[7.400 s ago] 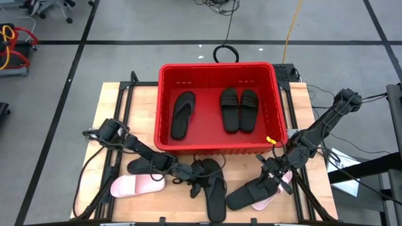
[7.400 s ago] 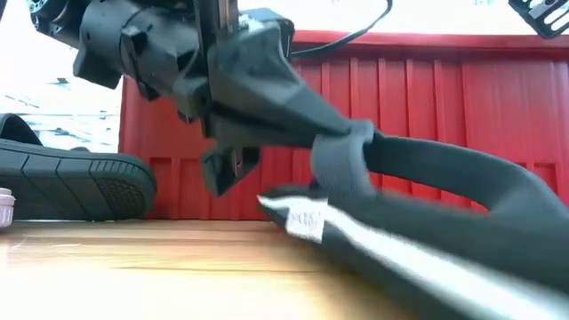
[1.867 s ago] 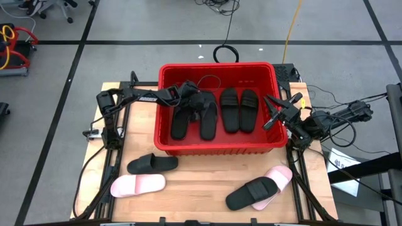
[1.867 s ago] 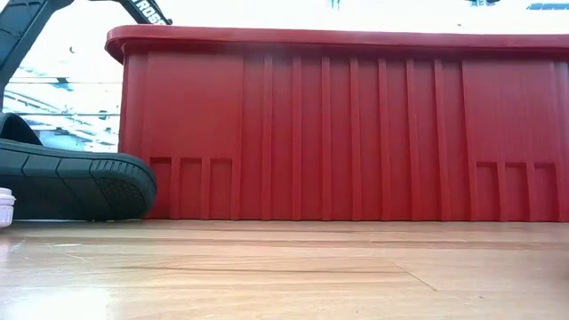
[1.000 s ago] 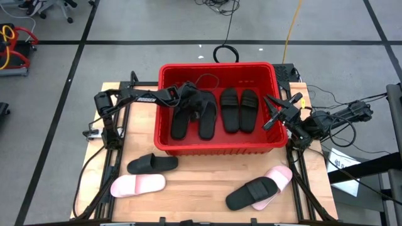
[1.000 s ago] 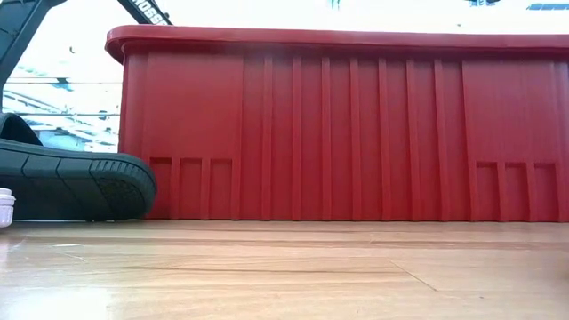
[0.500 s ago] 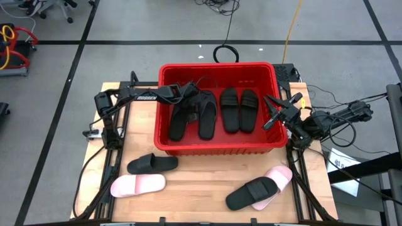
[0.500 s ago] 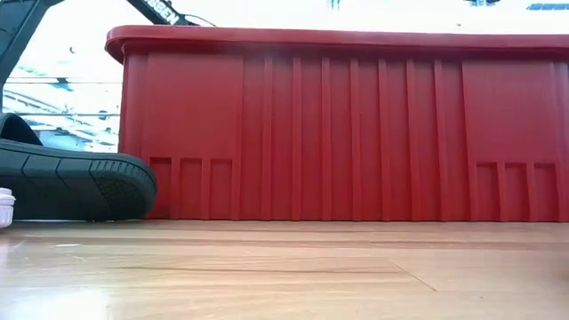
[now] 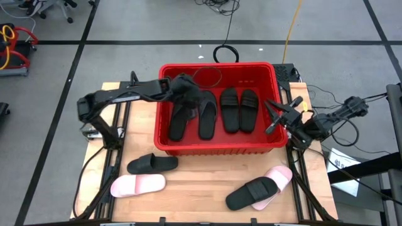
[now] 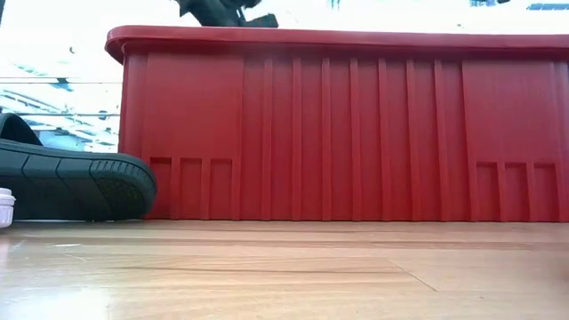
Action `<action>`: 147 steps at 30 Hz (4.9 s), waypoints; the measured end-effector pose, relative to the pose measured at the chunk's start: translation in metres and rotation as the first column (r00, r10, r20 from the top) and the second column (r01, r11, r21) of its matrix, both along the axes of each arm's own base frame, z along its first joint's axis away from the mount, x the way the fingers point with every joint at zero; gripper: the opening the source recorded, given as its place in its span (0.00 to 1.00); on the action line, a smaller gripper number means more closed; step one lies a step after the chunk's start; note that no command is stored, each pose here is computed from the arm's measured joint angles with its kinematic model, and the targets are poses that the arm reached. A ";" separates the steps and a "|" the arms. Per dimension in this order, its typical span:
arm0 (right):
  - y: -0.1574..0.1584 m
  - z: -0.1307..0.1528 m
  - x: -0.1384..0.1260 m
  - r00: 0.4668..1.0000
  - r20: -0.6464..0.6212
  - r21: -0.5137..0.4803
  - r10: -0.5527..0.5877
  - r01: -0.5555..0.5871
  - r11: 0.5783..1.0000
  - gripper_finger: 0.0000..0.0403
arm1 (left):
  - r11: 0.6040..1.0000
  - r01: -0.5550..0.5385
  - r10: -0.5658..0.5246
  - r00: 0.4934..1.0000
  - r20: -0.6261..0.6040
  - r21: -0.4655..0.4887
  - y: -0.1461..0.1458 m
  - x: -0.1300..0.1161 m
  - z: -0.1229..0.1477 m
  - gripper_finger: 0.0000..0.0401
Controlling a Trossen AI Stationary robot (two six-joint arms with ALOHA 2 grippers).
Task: Pick and place slides into bin
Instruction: Put the black slide into the red bin
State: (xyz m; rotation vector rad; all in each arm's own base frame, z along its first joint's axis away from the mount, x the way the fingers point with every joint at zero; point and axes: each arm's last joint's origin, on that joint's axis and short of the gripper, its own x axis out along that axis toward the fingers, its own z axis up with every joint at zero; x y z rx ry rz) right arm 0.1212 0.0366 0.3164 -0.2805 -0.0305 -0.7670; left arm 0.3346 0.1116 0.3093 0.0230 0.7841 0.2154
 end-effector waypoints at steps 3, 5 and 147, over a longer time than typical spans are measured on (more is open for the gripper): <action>0.009 -0.001 -0.004 0.999 0.004 0.035 0.040 -0.040 0.999 0.12 | 1.000 -0.024 0.024 0.998 0.051 0.005 -0.019 -0.015 0.024 0.30; 0.015 -0.001 -0.006 0.996 0.029 0.064 0.090 -0.092 0.994 0.12 | 0.999 -0.034 0.032 0.996 0.080 0.013 -0.032 -0.025 0.038 0.30; 0.114 -0.185 -0.013 0.751 0.319 0.936 0.578 -0.156 -0.314 0.13 | 0.994 -0.002 0.036 0.947 0.319 -0.107 -0.212 -0.091 0.086 0.30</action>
